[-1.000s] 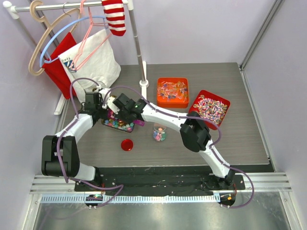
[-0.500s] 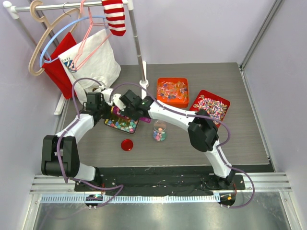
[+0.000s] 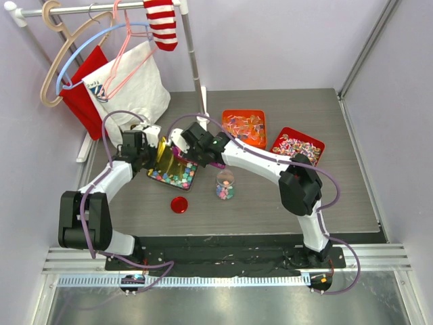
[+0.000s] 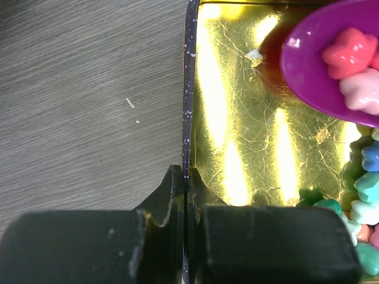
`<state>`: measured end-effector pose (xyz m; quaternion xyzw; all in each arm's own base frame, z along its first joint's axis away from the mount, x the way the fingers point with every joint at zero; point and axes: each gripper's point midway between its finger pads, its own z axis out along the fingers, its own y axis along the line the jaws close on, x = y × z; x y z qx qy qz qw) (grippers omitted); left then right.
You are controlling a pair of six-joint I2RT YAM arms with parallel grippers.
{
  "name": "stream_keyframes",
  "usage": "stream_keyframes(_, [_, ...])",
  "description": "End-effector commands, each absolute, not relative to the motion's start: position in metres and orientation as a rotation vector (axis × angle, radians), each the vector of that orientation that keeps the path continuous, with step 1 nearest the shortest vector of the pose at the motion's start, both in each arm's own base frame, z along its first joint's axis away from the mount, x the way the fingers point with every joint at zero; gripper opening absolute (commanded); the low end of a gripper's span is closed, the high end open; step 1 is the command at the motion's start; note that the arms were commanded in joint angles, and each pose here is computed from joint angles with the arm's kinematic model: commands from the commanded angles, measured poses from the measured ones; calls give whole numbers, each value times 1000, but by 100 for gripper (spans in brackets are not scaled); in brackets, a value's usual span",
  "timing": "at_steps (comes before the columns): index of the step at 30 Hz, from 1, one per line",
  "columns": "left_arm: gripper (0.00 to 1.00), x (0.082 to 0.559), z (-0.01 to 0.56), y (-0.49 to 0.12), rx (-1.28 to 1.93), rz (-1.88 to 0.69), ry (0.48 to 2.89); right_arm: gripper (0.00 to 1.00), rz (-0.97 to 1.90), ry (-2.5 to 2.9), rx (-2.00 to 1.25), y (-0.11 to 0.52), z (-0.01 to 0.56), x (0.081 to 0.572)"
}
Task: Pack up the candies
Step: Scoop the fake candies from the storage box.
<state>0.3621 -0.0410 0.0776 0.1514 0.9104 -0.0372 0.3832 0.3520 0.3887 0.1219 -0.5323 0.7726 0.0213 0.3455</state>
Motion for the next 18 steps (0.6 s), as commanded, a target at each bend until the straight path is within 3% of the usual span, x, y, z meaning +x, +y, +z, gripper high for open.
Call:
stream_keyframes(1, [0, 381, 111, -50, 377, -130, 2204, 1, 128, 1863, -1329, 392, 184, 353])
stream_keyframes(18, [0, 381, 108, -48, 378, -121, 2215, 1, 145, 1780, -1499, 358, 218, 334])
